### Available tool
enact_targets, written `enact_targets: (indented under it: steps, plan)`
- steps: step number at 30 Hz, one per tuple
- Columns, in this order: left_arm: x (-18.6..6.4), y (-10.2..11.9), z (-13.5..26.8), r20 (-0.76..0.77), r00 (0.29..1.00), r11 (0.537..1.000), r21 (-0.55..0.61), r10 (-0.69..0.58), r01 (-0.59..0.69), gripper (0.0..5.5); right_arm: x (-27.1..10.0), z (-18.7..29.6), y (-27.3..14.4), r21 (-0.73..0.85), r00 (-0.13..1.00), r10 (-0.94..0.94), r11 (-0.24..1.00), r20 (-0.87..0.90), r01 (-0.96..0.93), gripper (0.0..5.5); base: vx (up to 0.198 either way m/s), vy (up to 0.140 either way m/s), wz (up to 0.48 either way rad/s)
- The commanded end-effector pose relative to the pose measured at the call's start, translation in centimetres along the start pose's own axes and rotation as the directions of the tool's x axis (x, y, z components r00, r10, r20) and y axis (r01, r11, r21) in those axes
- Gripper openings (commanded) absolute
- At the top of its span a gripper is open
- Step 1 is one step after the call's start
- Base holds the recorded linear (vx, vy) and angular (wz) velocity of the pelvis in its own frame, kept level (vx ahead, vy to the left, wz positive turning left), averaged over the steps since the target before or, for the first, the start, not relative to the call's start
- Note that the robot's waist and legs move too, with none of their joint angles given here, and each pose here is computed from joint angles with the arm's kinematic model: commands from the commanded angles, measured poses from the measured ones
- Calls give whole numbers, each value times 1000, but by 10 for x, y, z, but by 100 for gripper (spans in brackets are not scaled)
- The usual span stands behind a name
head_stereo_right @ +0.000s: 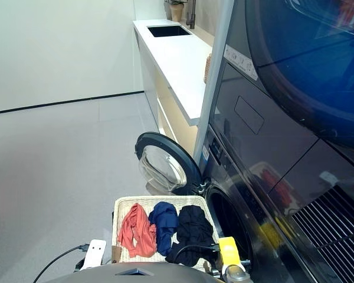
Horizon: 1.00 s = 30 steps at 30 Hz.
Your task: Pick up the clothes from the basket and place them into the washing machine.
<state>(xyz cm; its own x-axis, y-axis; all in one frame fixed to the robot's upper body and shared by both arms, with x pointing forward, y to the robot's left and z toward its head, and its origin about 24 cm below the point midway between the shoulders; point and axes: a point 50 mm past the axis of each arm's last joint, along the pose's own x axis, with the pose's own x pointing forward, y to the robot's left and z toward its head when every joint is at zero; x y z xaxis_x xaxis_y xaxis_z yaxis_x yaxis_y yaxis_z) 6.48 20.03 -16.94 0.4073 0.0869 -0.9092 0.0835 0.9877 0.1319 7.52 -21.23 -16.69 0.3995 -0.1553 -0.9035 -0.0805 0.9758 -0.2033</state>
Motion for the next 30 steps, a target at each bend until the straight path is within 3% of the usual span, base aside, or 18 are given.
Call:
enact_targets:
  steps: [1,19,24,30]
  plan:
    - [6,-6,18,41,999,1000,7,-21,21,550,3,11,6,-31,999,21,999,34,-20,550,0,0,0]
    - [6,-10,19,33,999,998,58,-38,36,550,3,14,7,-35,999,25,999,47,-23,550,0,0,0]
    - [8,-13,37,100,991,969,239,-88,62,550,5,26,8,-63,995,41,997,90,-36,550,0,0,0]
    - [8,-8,84,274,948,869,494,-165,8,550,4,63,15,-238,962,123,969,246,-63,550,-20,4,0]
